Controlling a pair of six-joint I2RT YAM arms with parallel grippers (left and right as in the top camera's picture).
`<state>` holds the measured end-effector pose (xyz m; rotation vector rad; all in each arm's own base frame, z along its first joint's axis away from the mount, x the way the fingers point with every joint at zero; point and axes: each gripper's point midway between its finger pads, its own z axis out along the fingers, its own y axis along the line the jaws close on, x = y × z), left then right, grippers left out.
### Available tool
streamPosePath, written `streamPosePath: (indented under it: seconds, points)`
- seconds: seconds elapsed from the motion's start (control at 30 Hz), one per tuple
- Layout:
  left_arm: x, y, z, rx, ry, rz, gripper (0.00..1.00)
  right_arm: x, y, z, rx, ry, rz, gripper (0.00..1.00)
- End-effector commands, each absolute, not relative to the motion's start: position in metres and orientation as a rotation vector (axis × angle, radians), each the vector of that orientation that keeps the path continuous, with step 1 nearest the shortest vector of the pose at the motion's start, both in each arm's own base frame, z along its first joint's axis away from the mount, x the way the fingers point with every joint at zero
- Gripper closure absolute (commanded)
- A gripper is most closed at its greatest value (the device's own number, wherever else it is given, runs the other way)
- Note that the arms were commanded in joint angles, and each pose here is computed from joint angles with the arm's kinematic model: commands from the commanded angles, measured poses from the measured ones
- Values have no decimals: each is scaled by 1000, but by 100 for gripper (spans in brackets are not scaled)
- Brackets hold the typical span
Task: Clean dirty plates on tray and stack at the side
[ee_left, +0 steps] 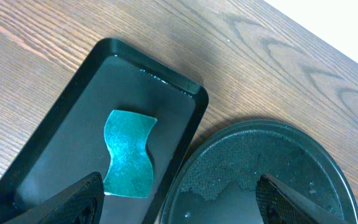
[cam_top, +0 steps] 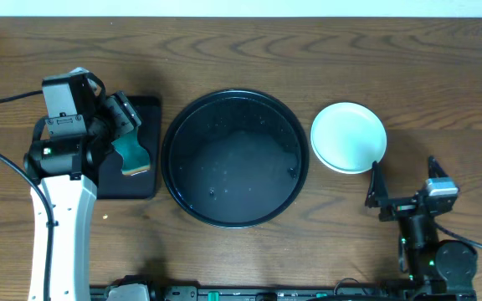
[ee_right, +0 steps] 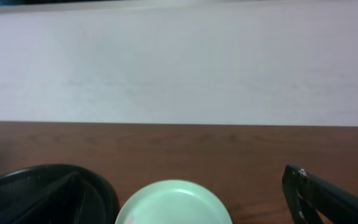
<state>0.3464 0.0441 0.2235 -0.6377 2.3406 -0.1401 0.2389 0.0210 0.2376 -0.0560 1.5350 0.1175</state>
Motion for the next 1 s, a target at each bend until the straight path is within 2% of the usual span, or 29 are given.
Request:
streamPosePath:
  seconds: [0.0, 0.53, 0.97]
  points:
    - [348, 45, 226, -639, 2335, -139, 21, 237, 27, 221, -71, 1516, 149, 1]
    - [348, 45, 226, -639, 2335, -139, 21, 245, 26, 158, -59, 1640, 155, 1]
    - [348, 45, 226, -639, 2335, -139, 21, 245, 27, 158, -64, 1639, 159, 1]
